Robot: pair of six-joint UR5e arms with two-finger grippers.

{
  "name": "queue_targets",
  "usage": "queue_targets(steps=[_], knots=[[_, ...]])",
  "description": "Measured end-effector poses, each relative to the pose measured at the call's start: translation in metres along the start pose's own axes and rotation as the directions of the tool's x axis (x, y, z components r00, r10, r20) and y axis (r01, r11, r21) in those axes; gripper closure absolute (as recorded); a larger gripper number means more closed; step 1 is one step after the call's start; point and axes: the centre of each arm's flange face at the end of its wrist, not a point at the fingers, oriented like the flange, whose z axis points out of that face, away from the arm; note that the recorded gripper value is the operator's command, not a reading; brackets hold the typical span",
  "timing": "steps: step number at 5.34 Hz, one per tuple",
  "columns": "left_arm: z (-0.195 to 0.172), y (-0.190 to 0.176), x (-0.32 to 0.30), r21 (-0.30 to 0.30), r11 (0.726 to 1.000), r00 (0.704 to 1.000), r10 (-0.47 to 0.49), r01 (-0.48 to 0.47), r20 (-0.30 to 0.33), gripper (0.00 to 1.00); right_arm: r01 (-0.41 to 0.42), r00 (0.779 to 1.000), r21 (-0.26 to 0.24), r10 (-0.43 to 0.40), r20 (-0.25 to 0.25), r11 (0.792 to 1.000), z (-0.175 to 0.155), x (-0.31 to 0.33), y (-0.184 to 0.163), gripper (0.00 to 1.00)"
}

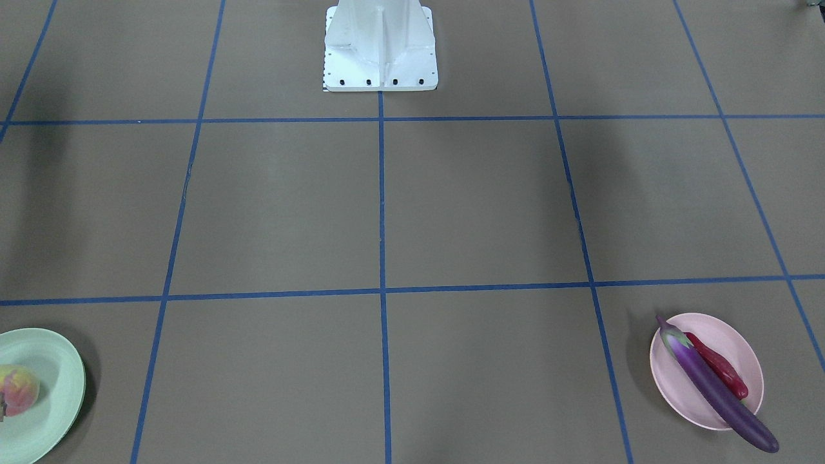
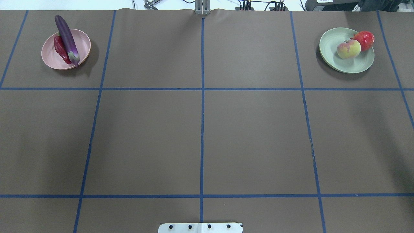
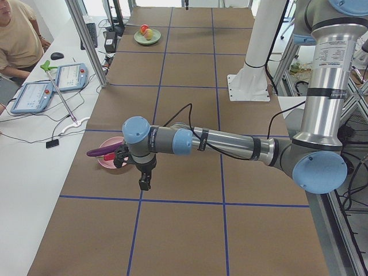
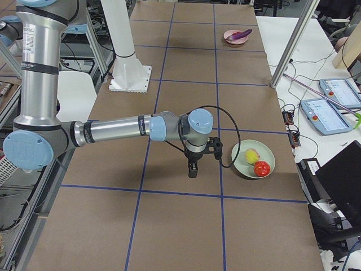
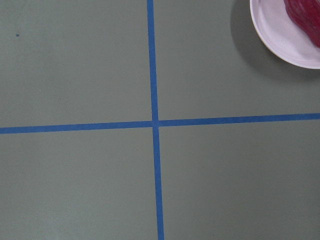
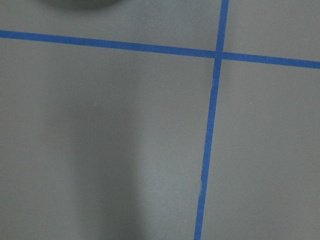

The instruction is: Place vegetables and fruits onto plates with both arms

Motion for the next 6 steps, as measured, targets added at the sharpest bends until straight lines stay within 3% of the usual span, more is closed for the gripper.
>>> queue_targets(steps=[2,6], knots=[[0.0032,0.0036,-0.0068,-0.023,0.999,0.999,0.037,-0.037,0.036,0.0,-0.003,1.0,-0.004,0.004,0.008,1.0,0.0016,0.0012,0.0028,0.0],[0.0027,0.0032,-0.0026,-0.036,0.999,0.999,0.032,-0.032,0.026,0.0,-0.004,1.0,-0.005,0.004,0.01,1.0,0.0029,0.0015,0.003,0.0]])
